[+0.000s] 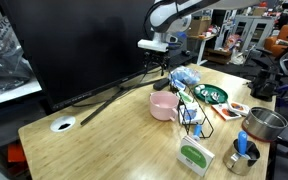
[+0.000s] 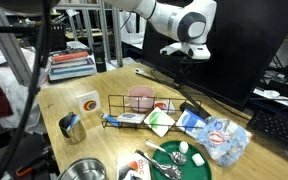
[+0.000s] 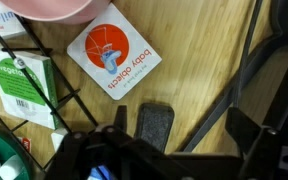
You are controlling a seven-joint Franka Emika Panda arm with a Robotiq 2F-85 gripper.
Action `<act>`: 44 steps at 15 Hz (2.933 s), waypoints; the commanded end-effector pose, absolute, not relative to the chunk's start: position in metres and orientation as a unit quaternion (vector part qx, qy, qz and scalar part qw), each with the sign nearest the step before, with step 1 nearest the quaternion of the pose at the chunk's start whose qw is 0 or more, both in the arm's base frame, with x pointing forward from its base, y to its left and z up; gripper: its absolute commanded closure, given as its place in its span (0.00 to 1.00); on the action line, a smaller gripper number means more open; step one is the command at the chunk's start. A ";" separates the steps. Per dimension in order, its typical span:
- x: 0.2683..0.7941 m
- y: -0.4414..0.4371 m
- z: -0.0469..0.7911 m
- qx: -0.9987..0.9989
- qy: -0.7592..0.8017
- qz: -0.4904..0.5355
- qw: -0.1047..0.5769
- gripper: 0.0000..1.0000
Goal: Move the black eraser to the left side of the desk
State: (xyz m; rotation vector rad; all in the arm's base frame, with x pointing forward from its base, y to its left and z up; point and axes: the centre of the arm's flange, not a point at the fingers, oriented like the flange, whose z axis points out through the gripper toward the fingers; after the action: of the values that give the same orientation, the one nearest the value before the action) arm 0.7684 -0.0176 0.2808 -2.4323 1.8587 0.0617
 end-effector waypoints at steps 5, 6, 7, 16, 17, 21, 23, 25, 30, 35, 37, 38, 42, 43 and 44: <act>0.805 -0.038 0.255 -0.730 0.682 0.022 -0.020 0.00; 0.806 -0.044 0.251 -0.722 0.691 0.022 -0.030 0.00; 0.806 -0.048 0.247 -0.715 0.698 0.023 -0.039 0.00; 0.811 -0.052 0.212 -0.707 0.702 0.059 -0.058 0.00; 0.812 -0.050 0.211 -0.709 0.701 0.060 -0.057 0.00; 0.814 -0.049 0.201 -0.710 0.699 0.063 -0.061 0.00; 0.815 -0.051 0.193 -0.709 0.700 0.066 -0.059 0.00; 0.816 -0.053 0.187 -0.708 0.701 0.066 -0.055 0.00; 0.822 -0.060 0.189 -0.708 0.702 0.056 -0.051 0.00; 0.823 -0.063 0.186 -0.711 0.699 0.058 -0.053 0.00; 0.823 -0.064 0.185 -0.712 0.698 0.058 -0.053 0.00; 0.823 -0.065 0.184 -0.712 0.698 0.058 -0.054 0.00; 0.822 -0.073 0.179 -0.712 0.698 0.049 -0.055 0.22; 0.822 -0.074 0.179 -0.712 0.698 0.048 -0.054 0.25; 0.823 -0.076 0.180 -0.712 0.699 0.047 -0.053 0.32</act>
State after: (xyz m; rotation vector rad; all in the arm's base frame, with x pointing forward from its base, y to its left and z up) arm 0.7852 -0.0668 0.1794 -2.3087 2.2978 0.1562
